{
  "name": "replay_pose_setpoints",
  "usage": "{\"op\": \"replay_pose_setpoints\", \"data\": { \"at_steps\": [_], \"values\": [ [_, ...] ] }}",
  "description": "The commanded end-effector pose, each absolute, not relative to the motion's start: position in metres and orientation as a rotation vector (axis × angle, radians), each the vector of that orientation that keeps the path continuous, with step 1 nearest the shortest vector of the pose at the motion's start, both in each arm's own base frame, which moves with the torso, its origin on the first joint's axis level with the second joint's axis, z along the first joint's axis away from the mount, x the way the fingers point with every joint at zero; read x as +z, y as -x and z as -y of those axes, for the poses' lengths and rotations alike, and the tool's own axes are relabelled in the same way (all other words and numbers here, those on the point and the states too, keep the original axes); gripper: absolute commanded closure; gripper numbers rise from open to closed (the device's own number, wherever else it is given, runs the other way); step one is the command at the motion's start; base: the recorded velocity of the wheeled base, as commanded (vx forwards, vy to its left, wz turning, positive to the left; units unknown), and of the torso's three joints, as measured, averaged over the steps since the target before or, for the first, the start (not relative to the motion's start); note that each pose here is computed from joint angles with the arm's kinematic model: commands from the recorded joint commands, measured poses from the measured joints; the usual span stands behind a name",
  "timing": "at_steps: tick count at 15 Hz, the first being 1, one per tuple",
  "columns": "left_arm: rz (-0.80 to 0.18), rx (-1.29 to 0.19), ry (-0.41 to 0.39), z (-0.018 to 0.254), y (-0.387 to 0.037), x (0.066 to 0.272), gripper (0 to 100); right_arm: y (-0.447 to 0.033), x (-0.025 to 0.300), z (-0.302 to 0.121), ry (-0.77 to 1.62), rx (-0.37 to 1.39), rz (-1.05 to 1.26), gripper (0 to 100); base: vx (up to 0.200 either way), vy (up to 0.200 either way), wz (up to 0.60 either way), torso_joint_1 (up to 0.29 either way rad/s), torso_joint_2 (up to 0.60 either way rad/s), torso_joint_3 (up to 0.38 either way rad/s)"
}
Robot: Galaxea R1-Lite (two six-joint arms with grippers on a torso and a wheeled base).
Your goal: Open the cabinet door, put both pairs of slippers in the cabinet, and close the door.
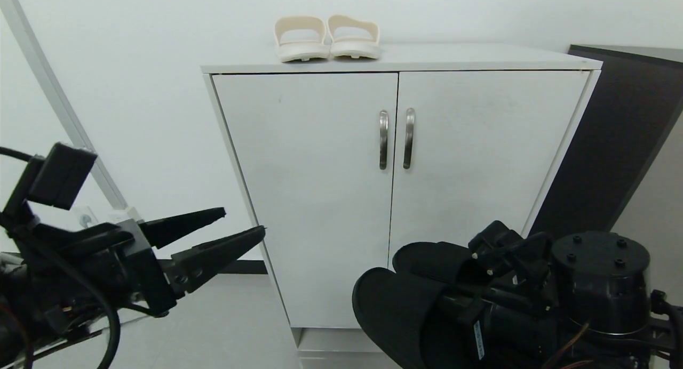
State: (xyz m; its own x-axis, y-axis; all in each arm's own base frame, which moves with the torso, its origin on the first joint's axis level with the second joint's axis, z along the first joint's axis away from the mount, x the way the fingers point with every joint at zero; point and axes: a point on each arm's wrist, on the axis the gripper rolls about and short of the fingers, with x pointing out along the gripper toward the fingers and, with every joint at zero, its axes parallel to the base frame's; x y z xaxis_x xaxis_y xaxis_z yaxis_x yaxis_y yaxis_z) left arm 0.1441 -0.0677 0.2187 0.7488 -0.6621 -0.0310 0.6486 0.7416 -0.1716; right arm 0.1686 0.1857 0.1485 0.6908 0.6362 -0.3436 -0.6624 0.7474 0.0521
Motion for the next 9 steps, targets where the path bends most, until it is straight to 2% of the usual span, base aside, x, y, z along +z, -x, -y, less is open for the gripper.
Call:
{"op": "replay_pose_setpoints", "data": {
  "at_steps": [1, 7, 9],
  "values": [
    [-0.117, -0.759, 0.15, 0.095, -0.167, 0.223, 0, -0.169, 0.149, -0.187, 0.078, 0.731, -0.354, 100, 0.0, 0.0, 0.0, 0.0, 0.0, 0.0],
    [-0.093, -0.937, 0.153, 0.148, -0.18, 0.244, 0, -0.167, 0.148, -0.185, 0.077, 0.749, -0.359, 100, 0.0, 0.0, 0.0, 0.0, 0.0, 0.0],
    [-0.11, -0.98, 0.153, 0.162, -0.193, 0.243, 0, -0.168, 0.146, -0.185, 0.08, 0.746, -0.365, 100, 0.0, 0.0, 0.0, 0.0, 0.0, 0.0]
  ]
}}
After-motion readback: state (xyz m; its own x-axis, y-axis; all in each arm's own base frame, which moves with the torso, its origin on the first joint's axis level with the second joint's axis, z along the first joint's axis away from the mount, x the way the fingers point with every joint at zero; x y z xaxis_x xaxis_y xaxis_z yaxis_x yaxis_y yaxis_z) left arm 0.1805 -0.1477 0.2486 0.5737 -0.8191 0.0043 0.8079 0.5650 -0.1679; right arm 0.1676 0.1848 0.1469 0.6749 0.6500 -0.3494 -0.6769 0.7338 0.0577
